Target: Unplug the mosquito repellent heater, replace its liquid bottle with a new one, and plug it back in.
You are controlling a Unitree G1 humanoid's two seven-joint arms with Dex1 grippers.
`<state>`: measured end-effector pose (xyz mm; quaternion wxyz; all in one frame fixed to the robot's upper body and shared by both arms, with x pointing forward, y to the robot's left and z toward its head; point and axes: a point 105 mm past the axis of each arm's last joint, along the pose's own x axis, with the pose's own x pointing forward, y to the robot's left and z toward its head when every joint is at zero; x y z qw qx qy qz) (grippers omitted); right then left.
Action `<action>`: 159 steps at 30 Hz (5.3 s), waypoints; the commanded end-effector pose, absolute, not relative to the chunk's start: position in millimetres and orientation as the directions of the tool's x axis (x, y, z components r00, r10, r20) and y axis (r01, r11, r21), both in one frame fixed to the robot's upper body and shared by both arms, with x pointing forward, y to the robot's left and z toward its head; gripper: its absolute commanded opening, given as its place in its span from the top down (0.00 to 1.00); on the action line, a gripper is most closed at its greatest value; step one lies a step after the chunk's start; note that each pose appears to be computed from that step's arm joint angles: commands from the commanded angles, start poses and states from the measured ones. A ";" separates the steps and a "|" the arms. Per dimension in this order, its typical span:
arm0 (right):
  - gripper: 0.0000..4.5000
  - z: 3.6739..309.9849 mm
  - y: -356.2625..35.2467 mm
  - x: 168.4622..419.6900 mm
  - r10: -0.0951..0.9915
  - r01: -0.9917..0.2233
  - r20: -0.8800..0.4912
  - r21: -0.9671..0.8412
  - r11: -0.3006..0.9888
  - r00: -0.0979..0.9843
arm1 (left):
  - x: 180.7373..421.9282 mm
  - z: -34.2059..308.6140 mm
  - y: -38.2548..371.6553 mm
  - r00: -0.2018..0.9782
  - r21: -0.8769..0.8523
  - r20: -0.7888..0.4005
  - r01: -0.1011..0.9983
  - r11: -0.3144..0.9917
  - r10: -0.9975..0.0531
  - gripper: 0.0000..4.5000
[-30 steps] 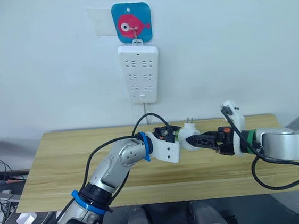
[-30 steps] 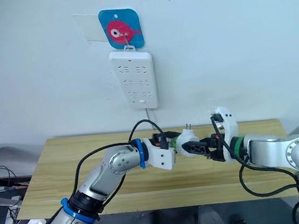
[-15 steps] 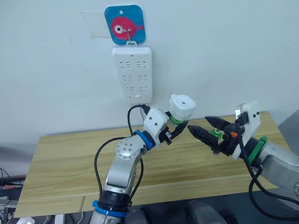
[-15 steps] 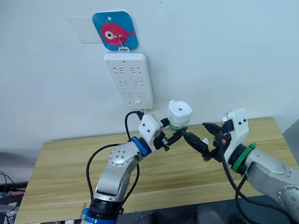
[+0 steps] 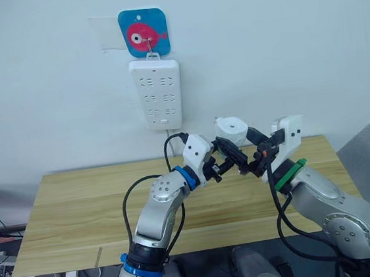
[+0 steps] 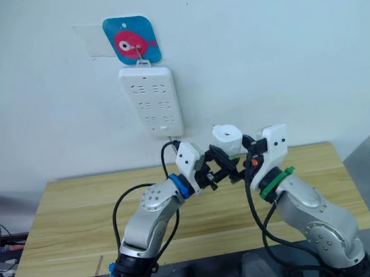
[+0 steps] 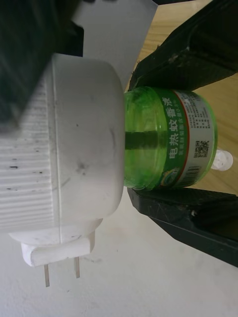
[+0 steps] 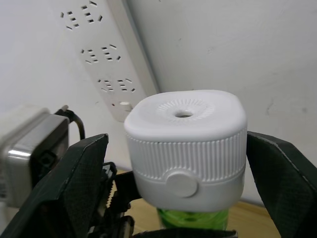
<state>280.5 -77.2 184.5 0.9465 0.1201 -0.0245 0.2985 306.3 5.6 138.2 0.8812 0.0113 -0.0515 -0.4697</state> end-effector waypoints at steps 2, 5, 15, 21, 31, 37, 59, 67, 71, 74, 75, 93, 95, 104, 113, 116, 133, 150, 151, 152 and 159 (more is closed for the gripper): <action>0.01 194.6 -71.7 279.1 0.569 -0.593 0.168 0.196 0.781 0.805 | 300.1 155.1 3.1 0.534 0.084 0.141 0.832 0.548 -0.833 0.49; 0.09 195.3 -70.1 279.1 0.569 -0.596 0.177 0.216 0.774 0.803 | 300.5 154.9 3.3 0.536 0.083 0.138 0.832 0.549 -0.833 0.49; 0.33 196.5 -72.8 280.3 0.562 -0.592 0.186 0.224 0.774 0.806 | 296.2 153.5 3.0 0.512 0.083 0.130 0.848 0.524 -0.849 0.42; 0.33 203.2 -78.7 282.2 0.556 -0.592 0.215 0.176 0.787 0.803 | 288.3 159.7 31.2 0.509 0.027 0.167 0.854 0.520 -0.844 0.01; 0.33 206.5 -74.6 282.3 0.586 -0.628 0.246 0.163 0.761 0.772 | 291.8 188.5 136.2 0.667 0.043 0.130 0.735 0.677 -0.733 0.00; 0.33 208.6 -70.7 283.6 0.613 -0.659 0.259 0.165 0.733 0.746 | 310.9 218.3 200.0 0.756 0.152 0.106 0.630 0.762 -0.646 0.00; 0.33 210.6 -68.5 281.2 0.599 -0.647 0.260 0.178 0.741 0.758 | 382.4 229.2 174.3 0.485 0.222 -0.045 0.857 0.465 -0.873 0.00; 0.33 212.0 -68.2 281.6 0.587 -0.637 0.263 0.188 0.748 0.766 | 395.1 229.5 162.0 0.429 0.235 -0.072 0.884 0.403 -0.900 0.00; 0.33 214.3 -65.4 280.5 0.597 -0.648 0.269 0.177 0.740 0.756 | 387.1 229.8 150.2 0.331 0.186 -0.090 0.932 0.310 -0.939 0.00; 0.33 214.7 -63.5 280.8 0.602 -0.654 0.270 0.177 0.736 0.751 | 380.9 228.9 144.1 0.277 0.130 -0.089 0.955 0.265 -0.957 0.00; 0.33 214.7 -62.9 281.1 0.603 -0.655 0.270 0.178 0.735 0.750 | 380.0 229.0 143.1 0.272 0.119 -0.085 0.958 0.261 -0.959 0.00; 0.33 220.2 -28.3 285.8 0.700 -0.733 0.221 0.158 0.661 0.679 | 381.2 238.8 150.9 0.325 -0.014 -0.008 0.946 0.325 -0.946 0.71; 0.33 220.0 -24.3 286.9 0.707 -0.736 0.207 0.148 0.661 0.676 | 378.5 235.7 149.1 0.314 -0.026 -0.019 0.949 0.314 -0.949 0.71; 0.33 214.8 -22.0 295.1 0.688 -0.707 0.165 0.146 0.692 0.707 | 377.2 234.5 147.3 0.309 -0.036 -0.022 0.950 0.310 -0.951 0.71; 0.33 216.1 -20.7 298.4 0.675 -0.695 0.168 0.146 0.704 0.718 | 378.2 236.4 147.6 0.316 -0.029 -0.018 0.948 0.316 -0.949 0.71; 0.33 217.5 -19.5 298.6 0.677 -0.698 0.173 0.145 0.701 0.716 | 378.3 236.3 147.6 0.317 -0.029 -0.018 0.948 0.318 -0.948 0.71; 0.33 210.6 -17.9 307.0 0.653 -0.662 0.114 0.093 0.743 0.749 | 376.8 237.1 145.6 0.319 -0.031 -0.001 0.947 0.319 -0.948 0.71; 0.33 199.7 7.1 325.2 0.604 -0.607 0.107 -0.008 0.795 0.789 | 371.2 236.1 132.0 0.336 -0.074 0.073 0.941 0.331 -0.939 0.71; 0.33 199.8 9.3 325.9 0.604 -0.606 0.108 -0.012 0.795 0.790 | 371.0 236.0 132.2 0.339 -0.074 0.073 0.940 0.334 -0.938 0.71; 0.33 200.4 12.8 326.4 0.605 -0.608 0.112 -0.013 0.794 0.788 | 371.1 236.4 132.7 0.344 -0.077 0.077 0.938 0.339 -0.936 0.71; 0.33 195.8 30.8 324.2 0.651 -0.653 0.106 -0.028 0.757 0.751 | 371.8 238.6 133.3 0.355 -0.078 0.086 0.934 0.349 -0.931 0.71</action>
